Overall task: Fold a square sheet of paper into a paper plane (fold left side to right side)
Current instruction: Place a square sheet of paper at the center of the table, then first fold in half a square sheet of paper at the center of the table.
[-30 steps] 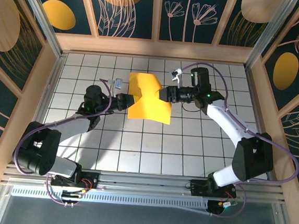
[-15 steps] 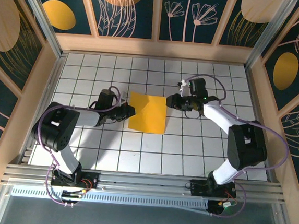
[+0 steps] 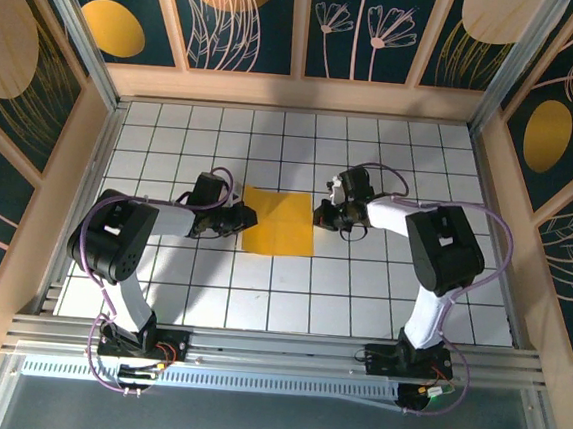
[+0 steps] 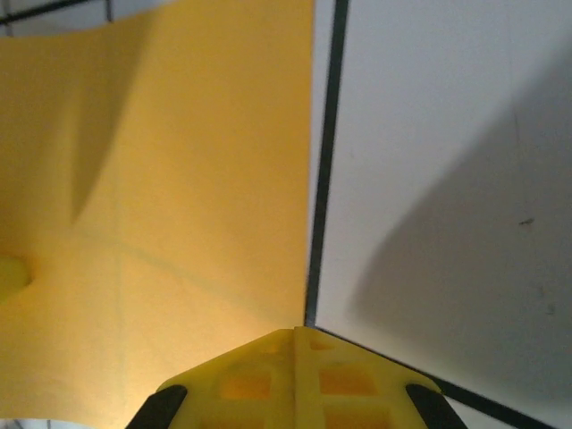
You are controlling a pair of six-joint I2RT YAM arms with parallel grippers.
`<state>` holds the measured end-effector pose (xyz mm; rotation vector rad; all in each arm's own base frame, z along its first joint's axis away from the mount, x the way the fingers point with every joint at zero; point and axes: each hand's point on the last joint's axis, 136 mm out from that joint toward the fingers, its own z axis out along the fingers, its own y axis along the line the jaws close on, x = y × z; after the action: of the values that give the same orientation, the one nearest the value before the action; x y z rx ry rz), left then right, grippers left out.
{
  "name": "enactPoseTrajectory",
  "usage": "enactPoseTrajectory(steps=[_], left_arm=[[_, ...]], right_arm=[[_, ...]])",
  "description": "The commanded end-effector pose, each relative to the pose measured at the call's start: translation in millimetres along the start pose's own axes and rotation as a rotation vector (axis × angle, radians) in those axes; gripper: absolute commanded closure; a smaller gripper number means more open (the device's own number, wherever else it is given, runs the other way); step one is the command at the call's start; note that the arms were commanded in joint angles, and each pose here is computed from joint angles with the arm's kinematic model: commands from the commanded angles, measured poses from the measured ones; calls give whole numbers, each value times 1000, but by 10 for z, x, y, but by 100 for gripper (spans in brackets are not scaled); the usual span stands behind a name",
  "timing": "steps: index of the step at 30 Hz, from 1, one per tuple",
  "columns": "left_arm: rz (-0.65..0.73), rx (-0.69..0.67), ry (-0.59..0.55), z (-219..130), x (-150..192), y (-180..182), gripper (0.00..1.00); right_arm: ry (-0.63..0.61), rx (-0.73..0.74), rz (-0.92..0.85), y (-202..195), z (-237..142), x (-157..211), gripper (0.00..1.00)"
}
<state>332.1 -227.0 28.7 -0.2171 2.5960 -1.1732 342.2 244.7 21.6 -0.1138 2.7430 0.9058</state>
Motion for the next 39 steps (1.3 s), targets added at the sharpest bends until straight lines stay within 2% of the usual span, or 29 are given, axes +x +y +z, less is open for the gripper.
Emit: enactPoseTrajectory(steps=[1, 9, 18, 30, 39], left_arm=[[28, 17, 1, -13, -45, -118, 77], [76, 72, -19, -92, -173, -406, 57], [128, 96, 12, -28, -161, -680, 43], [156, 110, 53, 167, -89, -871, 36], [165, 127, 75, 342, -72, -955, 36]], right_arm=[[-15, 8, -8, 21, 43, -75, 100], [25, 67, -2, -139, 121, 65, 100], [32, 90, -3, -198, 144, 105, 100], [23, 93, -5, -222, 143, 123, 100], [-29, -35, 11, -20, -5, 36, 100]])
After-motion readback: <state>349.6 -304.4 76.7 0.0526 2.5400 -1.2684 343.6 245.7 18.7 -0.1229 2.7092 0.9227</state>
